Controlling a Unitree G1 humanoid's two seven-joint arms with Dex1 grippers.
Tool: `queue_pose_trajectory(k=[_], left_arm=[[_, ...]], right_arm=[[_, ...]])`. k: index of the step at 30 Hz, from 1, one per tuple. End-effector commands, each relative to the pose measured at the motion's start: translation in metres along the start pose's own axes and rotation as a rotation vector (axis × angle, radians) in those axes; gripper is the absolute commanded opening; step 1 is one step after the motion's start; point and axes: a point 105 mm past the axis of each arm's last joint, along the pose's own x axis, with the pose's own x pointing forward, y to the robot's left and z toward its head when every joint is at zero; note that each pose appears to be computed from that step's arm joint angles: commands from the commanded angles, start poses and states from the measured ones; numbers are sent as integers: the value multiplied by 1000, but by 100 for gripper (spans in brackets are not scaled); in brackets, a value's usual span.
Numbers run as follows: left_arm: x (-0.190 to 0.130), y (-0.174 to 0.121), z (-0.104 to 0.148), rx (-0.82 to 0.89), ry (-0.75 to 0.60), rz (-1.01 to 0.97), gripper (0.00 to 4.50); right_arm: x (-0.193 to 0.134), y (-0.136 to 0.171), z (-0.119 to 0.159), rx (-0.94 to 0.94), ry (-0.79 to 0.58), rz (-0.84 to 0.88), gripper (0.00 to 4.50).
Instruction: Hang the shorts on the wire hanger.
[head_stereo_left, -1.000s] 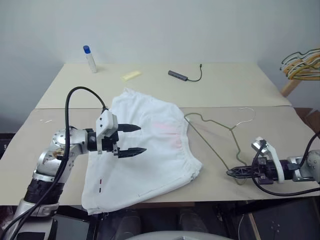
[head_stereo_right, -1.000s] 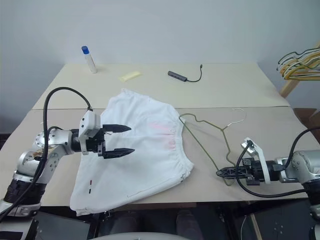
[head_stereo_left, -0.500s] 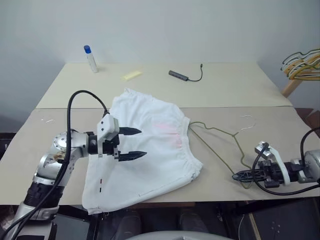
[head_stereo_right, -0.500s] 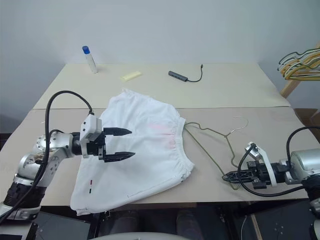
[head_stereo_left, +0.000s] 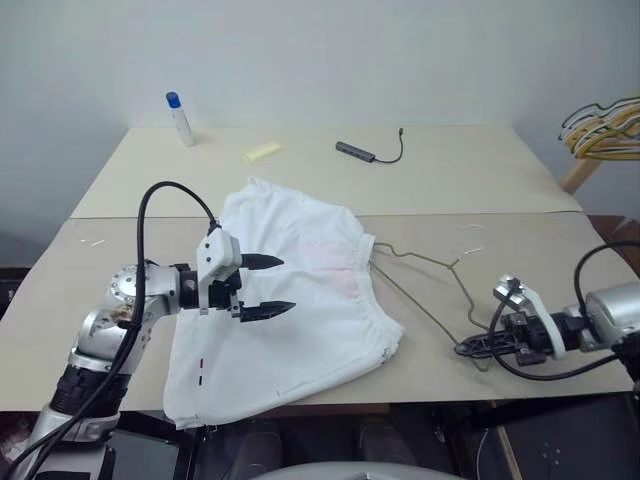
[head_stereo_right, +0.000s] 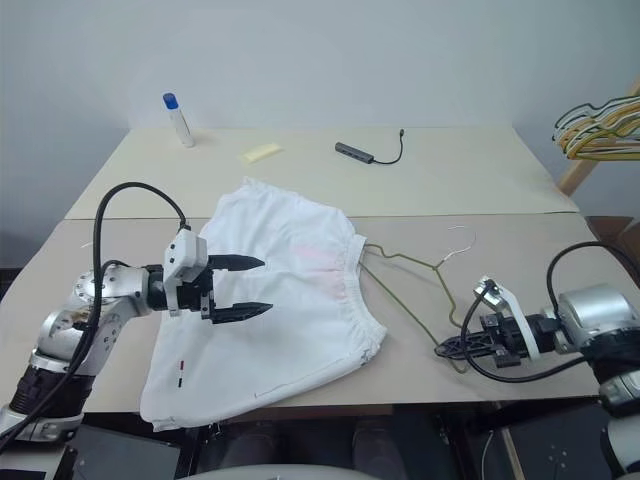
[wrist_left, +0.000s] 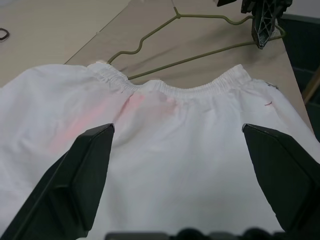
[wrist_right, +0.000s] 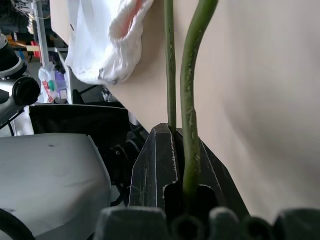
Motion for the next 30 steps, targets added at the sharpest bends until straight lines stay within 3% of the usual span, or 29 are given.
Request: queue_pose_trajectory(k=[1,8,16,21,30], left_arm=[[-2,-2,6,46,0,16,444],[-4,-7,0,41,16,41,444],[-4,-8,0,29,6,52,444],[-6,-5,0,27,10,68,444],[-5,-4,-2,19,7,75,444]], right_arm=[[0,10,13,-63,3,56,0],[5,18,38,-101,-28,94,0],[21,8,42,-152,46,59,0],[15,7,66,-154,-57,28,0],[0,9,75,-173,-151,18,0]])
